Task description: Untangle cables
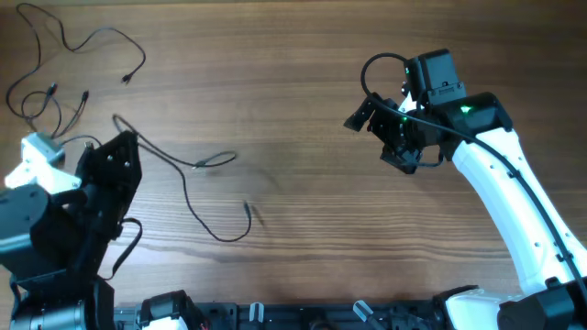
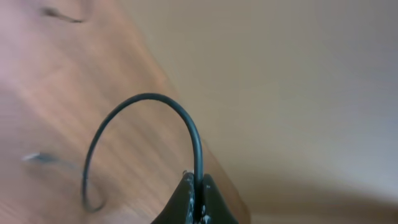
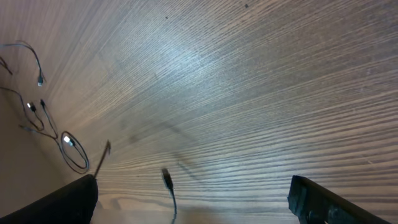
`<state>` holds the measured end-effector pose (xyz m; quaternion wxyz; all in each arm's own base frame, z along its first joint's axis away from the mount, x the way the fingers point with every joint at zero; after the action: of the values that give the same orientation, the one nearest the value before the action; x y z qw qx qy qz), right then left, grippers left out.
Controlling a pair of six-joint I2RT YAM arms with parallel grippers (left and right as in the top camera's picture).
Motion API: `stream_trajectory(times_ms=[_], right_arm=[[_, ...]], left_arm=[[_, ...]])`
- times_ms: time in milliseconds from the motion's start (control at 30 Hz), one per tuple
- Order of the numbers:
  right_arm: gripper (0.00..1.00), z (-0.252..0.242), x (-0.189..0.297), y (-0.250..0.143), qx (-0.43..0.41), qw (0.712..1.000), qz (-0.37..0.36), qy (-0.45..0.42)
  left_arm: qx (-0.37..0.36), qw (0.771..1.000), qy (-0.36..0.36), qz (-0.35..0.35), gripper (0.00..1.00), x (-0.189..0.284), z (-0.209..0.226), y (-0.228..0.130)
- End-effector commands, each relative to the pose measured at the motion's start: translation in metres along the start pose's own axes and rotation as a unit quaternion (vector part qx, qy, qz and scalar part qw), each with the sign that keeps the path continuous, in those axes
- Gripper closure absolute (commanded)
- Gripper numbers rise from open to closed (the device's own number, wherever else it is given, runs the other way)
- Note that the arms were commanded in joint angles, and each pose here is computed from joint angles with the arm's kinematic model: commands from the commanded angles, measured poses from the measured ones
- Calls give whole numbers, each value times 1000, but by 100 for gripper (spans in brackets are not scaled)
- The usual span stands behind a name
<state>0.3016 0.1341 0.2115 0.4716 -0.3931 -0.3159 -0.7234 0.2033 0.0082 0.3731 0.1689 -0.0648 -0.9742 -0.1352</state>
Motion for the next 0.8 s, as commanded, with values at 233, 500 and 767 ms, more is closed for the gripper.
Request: stream_trajectory(times_ms=[233, 500, 767], right_arm=[[0, -1, 6, -1, 12, 1000, -9, -6], [0, -1, 6, -1, 12, 1000, -9, -6], [0, -2, 6, -3, 10, 1000, -4, -10]], left_arm=[[222, 947, 125, -196, 96, 20, 54, 36], [206, 895, 171, -357, 96, 43, 74, 71], [231, 766, 303, -518, 96, 51, 125, 140]])
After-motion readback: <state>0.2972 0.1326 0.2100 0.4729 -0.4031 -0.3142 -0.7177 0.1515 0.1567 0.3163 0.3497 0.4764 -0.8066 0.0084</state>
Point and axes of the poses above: each gripper's point midway between its finger pads, its own x axis back along the fingers, its own z axis along the line the jaws close on, y = z × x, the point moved 4 cm from there along x, back along the fingers, and after that the axes turned 11 degrees about x, right-handed, at the moved point
